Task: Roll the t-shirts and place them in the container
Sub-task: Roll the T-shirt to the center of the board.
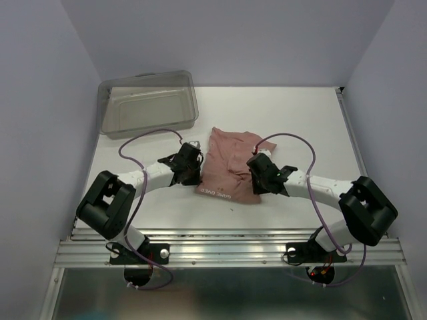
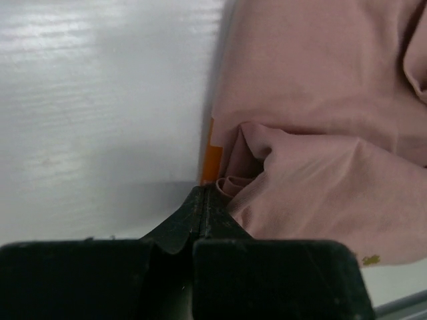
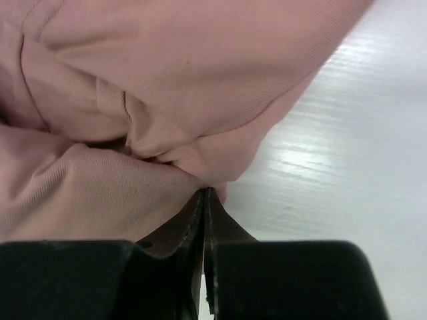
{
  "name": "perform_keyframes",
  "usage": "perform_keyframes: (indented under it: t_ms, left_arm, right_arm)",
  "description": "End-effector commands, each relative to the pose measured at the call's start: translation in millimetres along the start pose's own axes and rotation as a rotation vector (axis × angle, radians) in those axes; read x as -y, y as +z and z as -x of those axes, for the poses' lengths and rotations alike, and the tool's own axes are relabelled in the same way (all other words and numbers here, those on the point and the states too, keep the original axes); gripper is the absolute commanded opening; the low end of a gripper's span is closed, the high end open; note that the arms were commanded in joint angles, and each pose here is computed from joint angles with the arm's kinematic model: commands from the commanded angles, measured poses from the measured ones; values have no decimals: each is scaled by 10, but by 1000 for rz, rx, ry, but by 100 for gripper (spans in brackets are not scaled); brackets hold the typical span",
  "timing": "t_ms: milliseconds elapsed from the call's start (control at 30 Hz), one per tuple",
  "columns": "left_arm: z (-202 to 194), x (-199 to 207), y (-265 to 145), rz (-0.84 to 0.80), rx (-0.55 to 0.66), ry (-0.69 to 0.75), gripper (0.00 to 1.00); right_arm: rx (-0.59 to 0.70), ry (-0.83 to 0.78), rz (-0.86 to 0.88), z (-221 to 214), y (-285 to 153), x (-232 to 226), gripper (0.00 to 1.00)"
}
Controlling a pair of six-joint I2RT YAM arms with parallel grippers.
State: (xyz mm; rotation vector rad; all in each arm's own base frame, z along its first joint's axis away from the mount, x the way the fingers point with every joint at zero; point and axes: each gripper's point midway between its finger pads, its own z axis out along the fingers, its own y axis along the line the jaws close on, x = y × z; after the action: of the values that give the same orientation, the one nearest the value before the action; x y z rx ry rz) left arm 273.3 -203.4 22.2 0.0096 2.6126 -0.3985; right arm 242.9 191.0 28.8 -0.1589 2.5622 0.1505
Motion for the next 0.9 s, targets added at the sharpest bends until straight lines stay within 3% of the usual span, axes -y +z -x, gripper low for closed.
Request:
perform_keyframes:
  t_ms: [0,267,433,567,700,867]
  left_arm:
    - [-65,59,-268,-13,-12,6,0]
    - [442,10,-693,68,141,-1,0]
    - [591,442,-820,-112,176,4,0]
    - [468,961,-787,-264,119,59,0]
    - [414,1163,-665,-316,97,51,0]
    - [285,965,-442,-233,61,20,0]
  right_arm:
    - [115,-48,-32,420,-87,27,8]
    - [182,-93,68,621,-459,-82,27]
    - [143,15,155,555,-518,-252,24]
    - [100,59,318,521,-513,-587,18]
    - [74,104,508,554,-602,-987,14]
    - [26,116,548,514,-399,-1185,14]
